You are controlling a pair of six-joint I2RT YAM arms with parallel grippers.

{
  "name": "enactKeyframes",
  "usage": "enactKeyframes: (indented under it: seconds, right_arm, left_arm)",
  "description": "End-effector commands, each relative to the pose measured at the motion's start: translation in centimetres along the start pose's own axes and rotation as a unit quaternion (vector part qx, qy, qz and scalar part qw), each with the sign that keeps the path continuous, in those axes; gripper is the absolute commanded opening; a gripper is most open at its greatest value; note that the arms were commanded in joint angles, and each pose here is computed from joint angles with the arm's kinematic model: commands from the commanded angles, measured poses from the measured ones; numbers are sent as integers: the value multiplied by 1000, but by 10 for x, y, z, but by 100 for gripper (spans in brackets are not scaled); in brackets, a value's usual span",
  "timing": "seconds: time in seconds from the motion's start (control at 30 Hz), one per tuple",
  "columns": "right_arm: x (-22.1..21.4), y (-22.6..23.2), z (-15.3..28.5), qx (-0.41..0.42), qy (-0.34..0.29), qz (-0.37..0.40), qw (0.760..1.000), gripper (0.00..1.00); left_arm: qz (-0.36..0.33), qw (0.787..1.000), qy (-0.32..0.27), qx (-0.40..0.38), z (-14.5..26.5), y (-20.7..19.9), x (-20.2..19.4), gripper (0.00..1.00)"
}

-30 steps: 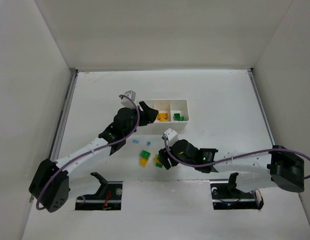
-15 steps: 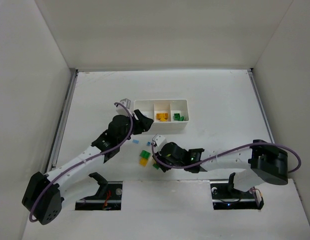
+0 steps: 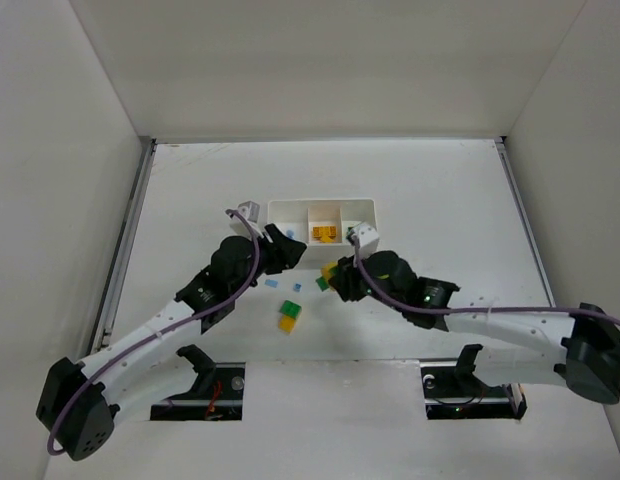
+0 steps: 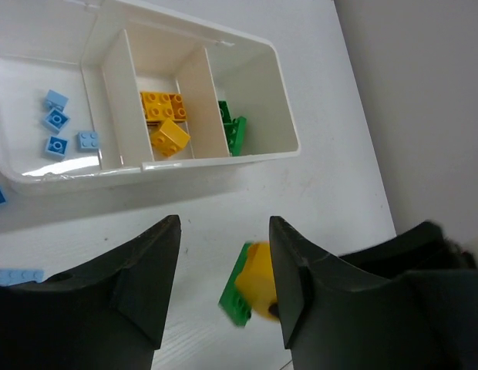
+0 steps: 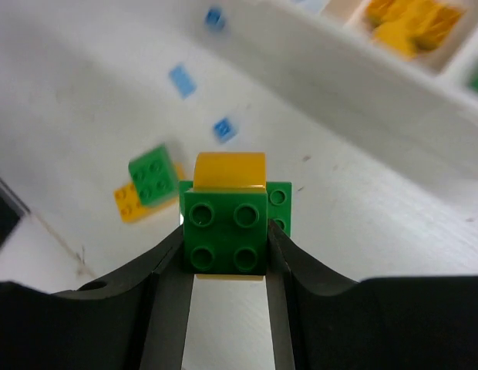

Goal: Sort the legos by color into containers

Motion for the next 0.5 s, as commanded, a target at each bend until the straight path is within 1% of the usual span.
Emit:
enactKeyframes:
  seconds: [0.0,0.07,0.17,0.3,0.47]
  right_arm:
    - [34,-20,13,-32,-81,-63,994,21]
    - [47,-31,19,-51,-112,-82,989,21]
    - [61,-36,28,-56,-147,-102,982,22]
    - [70,-38,31,-57,-164,-108,979,22]
    - [74,-36,33,-48,-174,-116,977,22]
  left_arm:
    - [0,999,-1,-35,3,-19,1,45]
    - [-5,998,-3,-58,2,-33,-1,44]
    - [-8,996,-2,-87,-2,-53,-3,44]
    - [-18,994,8,-111,-9,-71,-11,44]
    - [-17,993,13,-114,-18,-77,-17,45]
Point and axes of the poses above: each gripper's point midway between its finger pads, its own z axis back along the fingers, its own y axis along the line the jaws close on, x = y × z, the point moved 6 cm from there along z, back along the fingers, and after that the axes turned 1 degree about z, right-handed, at the moved point
